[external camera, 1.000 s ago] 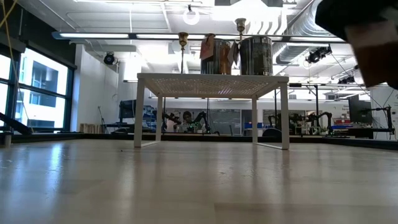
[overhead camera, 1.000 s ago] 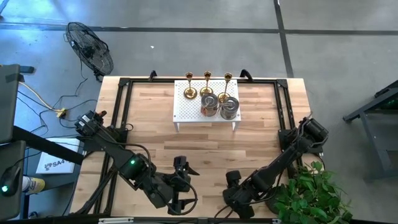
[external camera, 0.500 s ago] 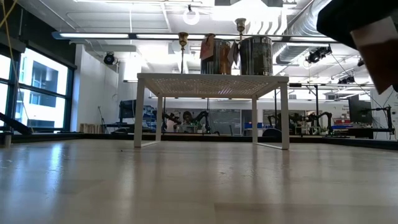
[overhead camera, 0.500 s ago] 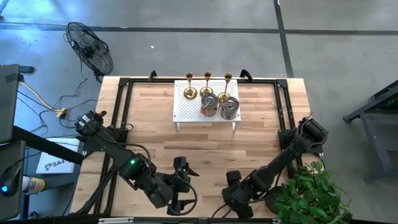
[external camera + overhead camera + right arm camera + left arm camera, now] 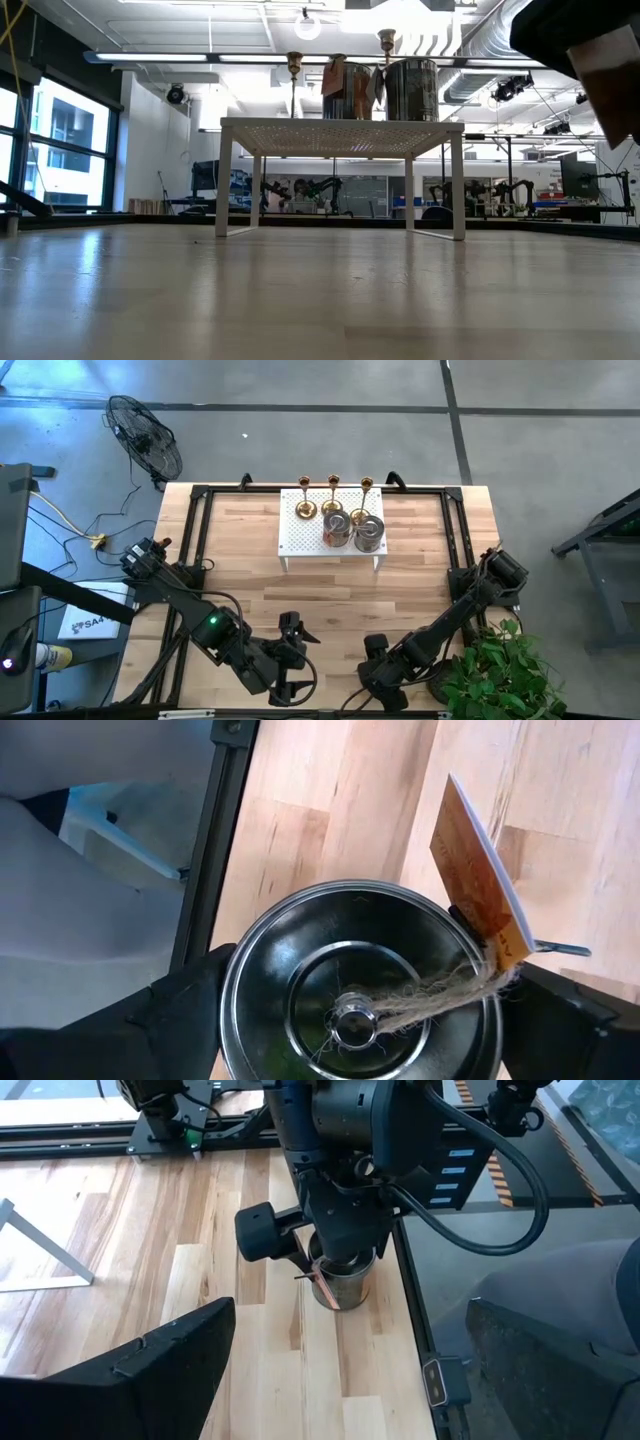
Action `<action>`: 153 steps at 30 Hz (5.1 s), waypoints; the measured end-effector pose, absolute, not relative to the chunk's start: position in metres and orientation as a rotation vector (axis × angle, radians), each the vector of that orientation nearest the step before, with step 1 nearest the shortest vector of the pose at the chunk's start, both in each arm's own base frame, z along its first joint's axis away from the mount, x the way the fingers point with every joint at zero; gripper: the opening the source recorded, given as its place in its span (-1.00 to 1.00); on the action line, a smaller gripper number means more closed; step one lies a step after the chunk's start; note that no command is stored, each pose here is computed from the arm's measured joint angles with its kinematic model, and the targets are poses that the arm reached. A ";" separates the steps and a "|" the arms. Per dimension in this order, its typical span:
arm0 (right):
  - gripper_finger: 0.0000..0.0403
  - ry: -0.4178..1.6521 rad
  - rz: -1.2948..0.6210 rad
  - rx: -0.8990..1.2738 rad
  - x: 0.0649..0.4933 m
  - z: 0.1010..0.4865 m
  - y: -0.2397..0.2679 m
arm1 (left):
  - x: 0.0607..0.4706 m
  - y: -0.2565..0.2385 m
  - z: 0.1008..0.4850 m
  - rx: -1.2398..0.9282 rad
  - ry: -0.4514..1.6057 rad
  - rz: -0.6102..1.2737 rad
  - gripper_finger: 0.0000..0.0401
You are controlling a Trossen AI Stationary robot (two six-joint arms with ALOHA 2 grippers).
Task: Pick & Place candle stick holders
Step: Put the silver scented candle on the shelf aligned with the other silver scented candles
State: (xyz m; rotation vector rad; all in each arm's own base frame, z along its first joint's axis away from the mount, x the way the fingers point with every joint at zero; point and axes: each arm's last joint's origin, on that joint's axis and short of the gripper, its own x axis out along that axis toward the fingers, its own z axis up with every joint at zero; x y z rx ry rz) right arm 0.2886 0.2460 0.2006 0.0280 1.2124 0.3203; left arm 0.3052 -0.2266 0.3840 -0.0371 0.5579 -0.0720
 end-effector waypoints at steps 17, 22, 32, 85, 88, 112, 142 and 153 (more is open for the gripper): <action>0.76 0.953 0.287 -0.027 0.281 0.256 0.232 | 0.305 -0.227 0.384 -0.045 0.566 -0.096 0.95; 0.76 0.756 0.277 -0.075 0.278 0.288 0.224 | 0.305 -0.227 0.384 -0.043 0.558 -0.085 0.95; 0.76 0.485 0.234 -0.248 0.275 0.327 0.215 | 0.306 -0.225 0.385 -0.015 0.527 -0.010 0.95; 0.74 0.329 0.218 -0.424 0.287 0.339 0.210 | 0.361 -0.187 0.359 -0.039 0.622 -0.118 0.70; 0.73 0.343 0.230 -0.415 0.287 0.338 0.209 | 0.366 -0.187 0.354 -0.036 0.629 -0.128 0.70; 0.83 0.315 0.136 -0.502 0.268 0.341 0.228 | 0.368 -0.187 0.351 -0.035 0.620 -0.083 0.67; 0.82 0.152 -0.324 -0.628 0.184 0.390 0.247 | 0.311 -0.132 0.401 0.029 0.305 0.803 0.63; 0.82 0.149 -0.428 -0.650 0.176 0.403 0.250 | 0.308 -0.079 0.388 -0.050 0.340 1.048 0.60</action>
